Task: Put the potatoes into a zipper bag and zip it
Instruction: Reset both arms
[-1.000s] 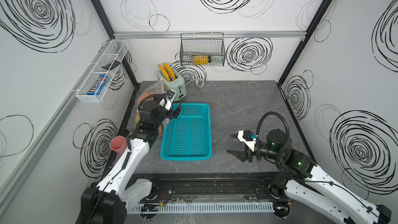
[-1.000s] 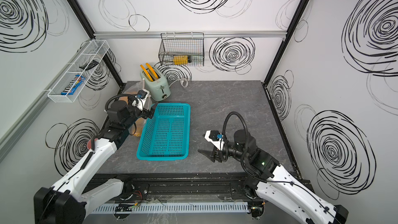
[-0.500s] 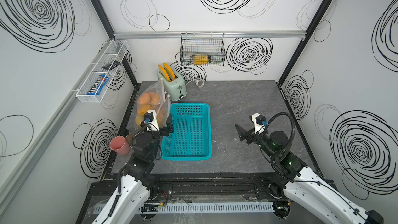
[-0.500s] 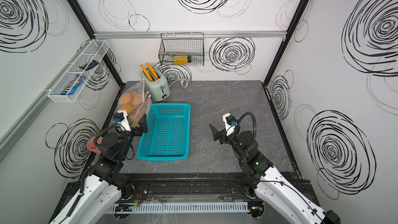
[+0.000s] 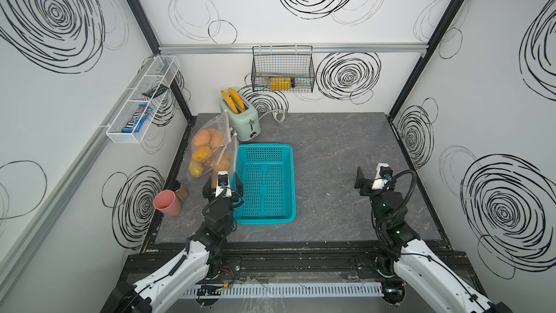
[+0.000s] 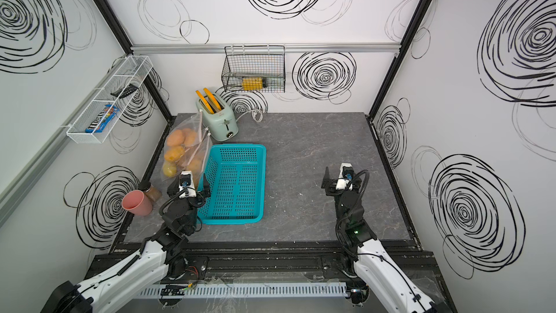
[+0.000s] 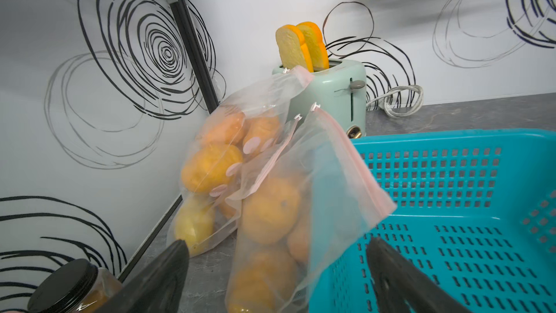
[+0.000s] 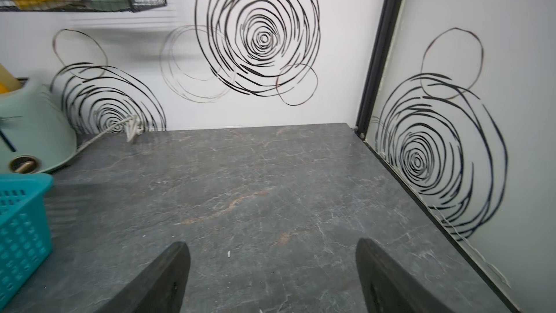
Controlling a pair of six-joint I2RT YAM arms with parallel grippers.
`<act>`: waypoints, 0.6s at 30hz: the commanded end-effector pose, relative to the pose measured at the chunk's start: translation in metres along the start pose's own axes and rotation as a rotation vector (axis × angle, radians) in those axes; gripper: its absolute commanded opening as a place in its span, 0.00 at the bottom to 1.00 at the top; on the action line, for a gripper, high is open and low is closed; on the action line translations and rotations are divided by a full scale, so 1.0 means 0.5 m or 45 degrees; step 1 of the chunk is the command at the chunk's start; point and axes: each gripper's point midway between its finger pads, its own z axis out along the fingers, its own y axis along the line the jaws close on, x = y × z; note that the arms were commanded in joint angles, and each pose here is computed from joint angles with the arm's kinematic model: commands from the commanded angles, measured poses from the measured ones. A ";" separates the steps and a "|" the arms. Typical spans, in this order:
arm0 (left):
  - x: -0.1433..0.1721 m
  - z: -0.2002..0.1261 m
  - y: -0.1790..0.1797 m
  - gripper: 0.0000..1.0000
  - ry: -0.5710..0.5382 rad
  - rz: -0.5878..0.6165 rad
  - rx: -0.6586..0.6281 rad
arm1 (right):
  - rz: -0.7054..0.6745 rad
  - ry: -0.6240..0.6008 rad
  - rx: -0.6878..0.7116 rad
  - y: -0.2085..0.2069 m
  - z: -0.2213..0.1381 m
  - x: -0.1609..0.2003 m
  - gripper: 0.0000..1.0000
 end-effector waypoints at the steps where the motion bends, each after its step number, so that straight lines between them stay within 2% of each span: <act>1: -0.032 0.004 0.029 0.96 -0.131 -0.091 -0.044 | 0.073 -0.045 0.107 -0.031 0.019 -0.011 0.90; 4: -0.010 0.016 0.046 0.96 -0.124 -0.112 -0.047 | 0.051 0.025 0.210 -0.054 0.036 0.018 0.91; 9: -0.008 0.044 0.050 0.96 -0.095 -0.128 -0.028 | 0.034 0.068 0.251 -0.079 0.057 0.073 0.91; 18: -0.010 0.104 0.064 0.96 -0.089 -0.228 0.068 | 0.016 0.037 0.236 -0.096 0.100 0.061 0.89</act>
